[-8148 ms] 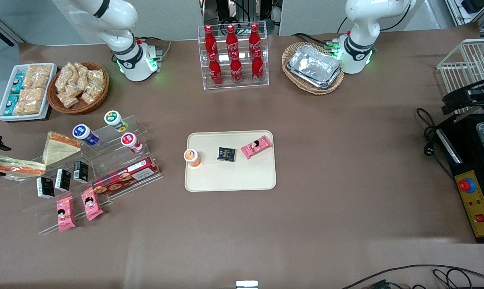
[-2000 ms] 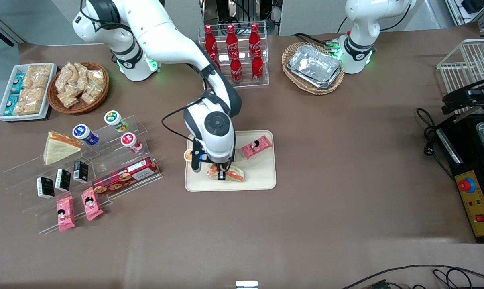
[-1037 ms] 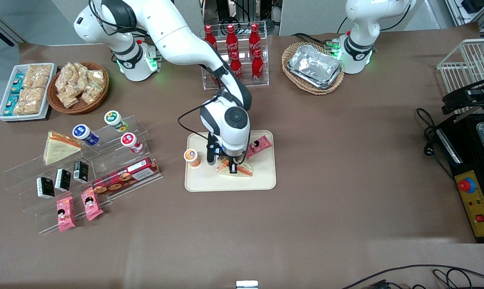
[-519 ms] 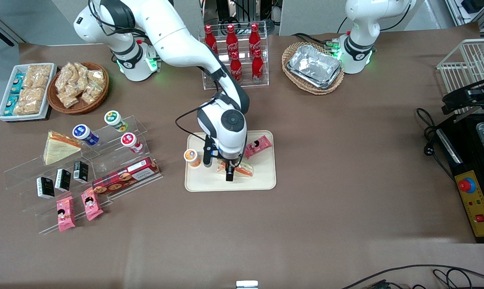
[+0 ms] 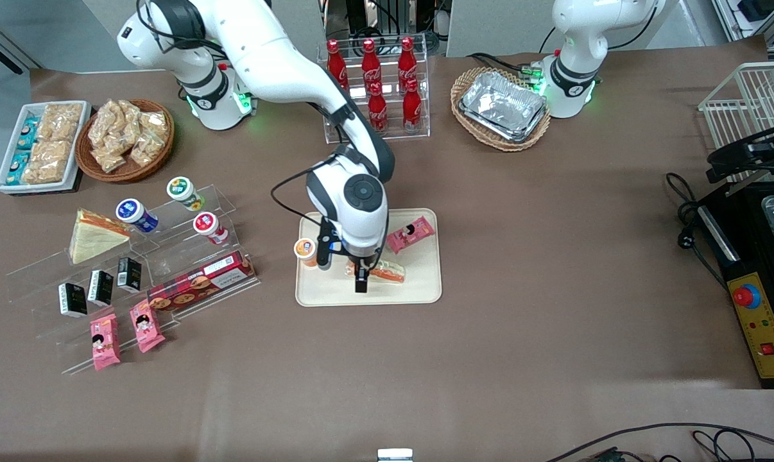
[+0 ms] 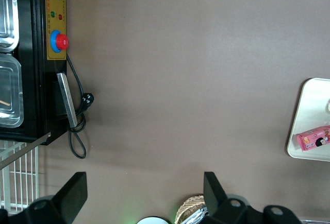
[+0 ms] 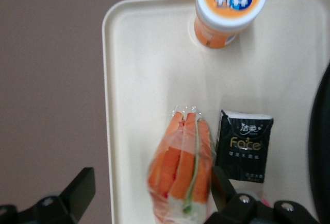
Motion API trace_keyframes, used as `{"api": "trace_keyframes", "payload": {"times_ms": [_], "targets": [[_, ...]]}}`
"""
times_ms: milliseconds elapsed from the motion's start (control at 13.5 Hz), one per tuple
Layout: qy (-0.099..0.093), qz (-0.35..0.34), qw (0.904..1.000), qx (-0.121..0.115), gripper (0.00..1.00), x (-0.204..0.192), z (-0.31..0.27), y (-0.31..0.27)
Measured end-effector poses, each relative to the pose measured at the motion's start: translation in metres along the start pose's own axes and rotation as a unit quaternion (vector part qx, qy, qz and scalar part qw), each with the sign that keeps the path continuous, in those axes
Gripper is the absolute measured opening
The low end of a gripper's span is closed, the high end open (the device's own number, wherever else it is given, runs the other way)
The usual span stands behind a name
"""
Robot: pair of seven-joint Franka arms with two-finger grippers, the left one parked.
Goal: Place sandwich on tray
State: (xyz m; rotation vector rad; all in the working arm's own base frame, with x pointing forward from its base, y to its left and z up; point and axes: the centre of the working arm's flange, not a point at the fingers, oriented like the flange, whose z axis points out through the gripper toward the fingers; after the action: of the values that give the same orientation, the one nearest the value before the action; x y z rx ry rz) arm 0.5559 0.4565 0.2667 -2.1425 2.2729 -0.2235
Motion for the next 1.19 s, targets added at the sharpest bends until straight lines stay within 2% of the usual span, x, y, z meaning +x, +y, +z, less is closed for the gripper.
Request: {"api": "trace_keyframes", "payload": {"times_ms": [444,667,889,1037,1185], "targets": [[-0.016,-0.068,0.9963,-0.049,1.0,0.063,-0.111,-0.027],[-0.022,-0.125,0.9884,-0.083,1.0,0.117,-0.15,-0.043],[-0.041,-0.205,0.9709,-0.117,1.0,0.186,-0.186,-0.057],[-0.059,-0.281,0.9485,-0.134,1.0,0.221,-0.201,-0.06],[-0.075,-0.336,0.9283,-0.14,1.0,0.25,-0.211,-0.064]]}}
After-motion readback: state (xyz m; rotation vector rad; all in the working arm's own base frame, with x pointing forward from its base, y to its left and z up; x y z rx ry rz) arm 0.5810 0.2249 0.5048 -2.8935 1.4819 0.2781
